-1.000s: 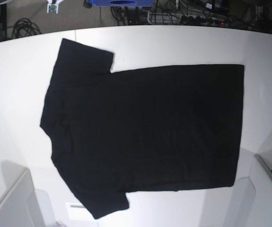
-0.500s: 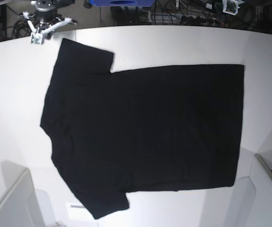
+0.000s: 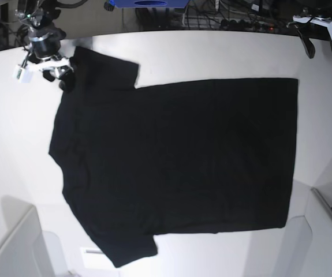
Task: Fold the T-shirt properly
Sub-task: 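Move both grippers to the shirt's shoulder corners and grasp them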
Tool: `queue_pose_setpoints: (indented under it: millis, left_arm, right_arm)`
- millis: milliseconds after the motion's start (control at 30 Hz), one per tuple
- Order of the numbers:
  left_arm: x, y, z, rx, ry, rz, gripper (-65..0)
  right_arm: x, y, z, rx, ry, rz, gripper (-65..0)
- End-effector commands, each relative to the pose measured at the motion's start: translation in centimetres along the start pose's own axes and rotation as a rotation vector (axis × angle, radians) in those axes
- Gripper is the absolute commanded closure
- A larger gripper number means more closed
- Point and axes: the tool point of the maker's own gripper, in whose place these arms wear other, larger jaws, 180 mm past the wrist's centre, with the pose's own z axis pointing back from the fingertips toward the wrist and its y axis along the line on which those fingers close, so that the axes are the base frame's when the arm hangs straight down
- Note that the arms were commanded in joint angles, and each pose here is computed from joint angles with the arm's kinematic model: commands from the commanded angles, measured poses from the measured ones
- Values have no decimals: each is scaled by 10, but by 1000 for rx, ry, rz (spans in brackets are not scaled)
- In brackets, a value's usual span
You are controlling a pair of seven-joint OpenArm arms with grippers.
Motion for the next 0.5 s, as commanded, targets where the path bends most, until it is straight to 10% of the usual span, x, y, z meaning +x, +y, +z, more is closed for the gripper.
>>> queue_pose_setpoints:
  millis: [0, 200, 467]
  left_arm:
    - [6, 2, 2, 3, -23, -4, -436]
    - [5, -27, -6, -167, 35, 244, -433]
    - [13, -8, -28, -198, 138, 224, -429]
  right_arm:
    - [8, 3, -2, 30, -22, -24, -417]
    - [0, -27, -22, 10, 36, -130, -417]
    - [-25, -26, -32, 31, 103, -129, -417]
